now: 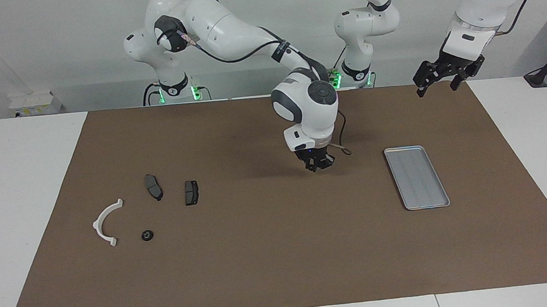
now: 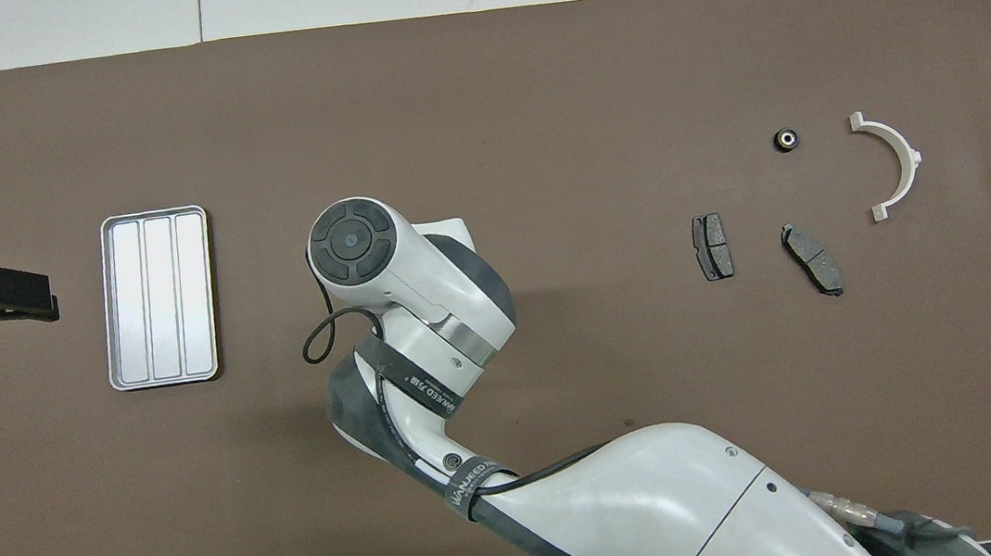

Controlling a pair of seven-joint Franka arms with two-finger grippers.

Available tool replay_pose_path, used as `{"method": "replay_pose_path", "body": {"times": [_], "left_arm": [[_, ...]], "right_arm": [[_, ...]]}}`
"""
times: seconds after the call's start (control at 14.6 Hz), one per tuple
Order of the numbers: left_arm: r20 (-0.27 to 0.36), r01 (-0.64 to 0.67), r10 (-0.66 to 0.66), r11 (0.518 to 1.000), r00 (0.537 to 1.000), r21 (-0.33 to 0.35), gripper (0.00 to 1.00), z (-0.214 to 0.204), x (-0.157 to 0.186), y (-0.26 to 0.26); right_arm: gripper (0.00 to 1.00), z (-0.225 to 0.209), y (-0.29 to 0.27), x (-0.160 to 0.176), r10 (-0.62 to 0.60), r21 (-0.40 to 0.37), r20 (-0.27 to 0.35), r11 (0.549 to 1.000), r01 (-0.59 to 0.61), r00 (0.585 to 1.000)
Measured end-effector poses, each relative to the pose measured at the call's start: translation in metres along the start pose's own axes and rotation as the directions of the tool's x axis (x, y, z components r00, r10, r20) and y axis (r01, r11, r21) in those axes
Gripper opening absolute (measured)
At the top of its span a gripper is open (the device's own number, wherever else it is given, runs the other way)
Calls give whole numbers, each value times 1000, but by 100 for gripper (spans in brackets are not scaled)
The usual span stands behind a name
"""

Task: Pick bearing gear from pile to tray
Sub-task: 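Carry the ring toward the table center and set it down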

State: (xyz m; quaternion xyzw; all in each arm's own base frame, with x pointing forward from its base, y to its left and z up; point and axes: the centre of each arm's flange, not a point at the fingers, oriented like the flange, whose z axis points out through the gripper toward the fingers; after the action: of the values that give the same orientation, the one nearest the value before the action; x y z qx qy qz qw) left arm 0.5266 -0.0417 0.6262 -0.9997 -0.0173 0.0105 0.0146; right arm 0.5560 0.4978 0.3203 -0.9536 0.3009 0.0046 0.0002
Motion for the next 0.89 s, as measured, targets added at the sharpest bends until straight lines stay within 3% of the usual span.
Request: {"method": "replay_pose_path", "body": {"times": [0.27, 0.75, 0.89], "left_arm": [[0, 0, 0, 1000, 1000, 0, 100, 0, 0, 0], [0, 0, 0, 1000, 1000, 0, 100, 0, 0, 0], [0, 0, 0, 1000, 1000, 0, 100, 0, 0, 0]], "right_arm": [[24, 31, 8, 3, -9, 0, -24, 1000, 9, 1000], [26, 31, 14, 6, -9, -7, -31, 1000, 8, 999], [48, 28, 19, 14, -13, -56, -48, 998, 10, 999]]}}
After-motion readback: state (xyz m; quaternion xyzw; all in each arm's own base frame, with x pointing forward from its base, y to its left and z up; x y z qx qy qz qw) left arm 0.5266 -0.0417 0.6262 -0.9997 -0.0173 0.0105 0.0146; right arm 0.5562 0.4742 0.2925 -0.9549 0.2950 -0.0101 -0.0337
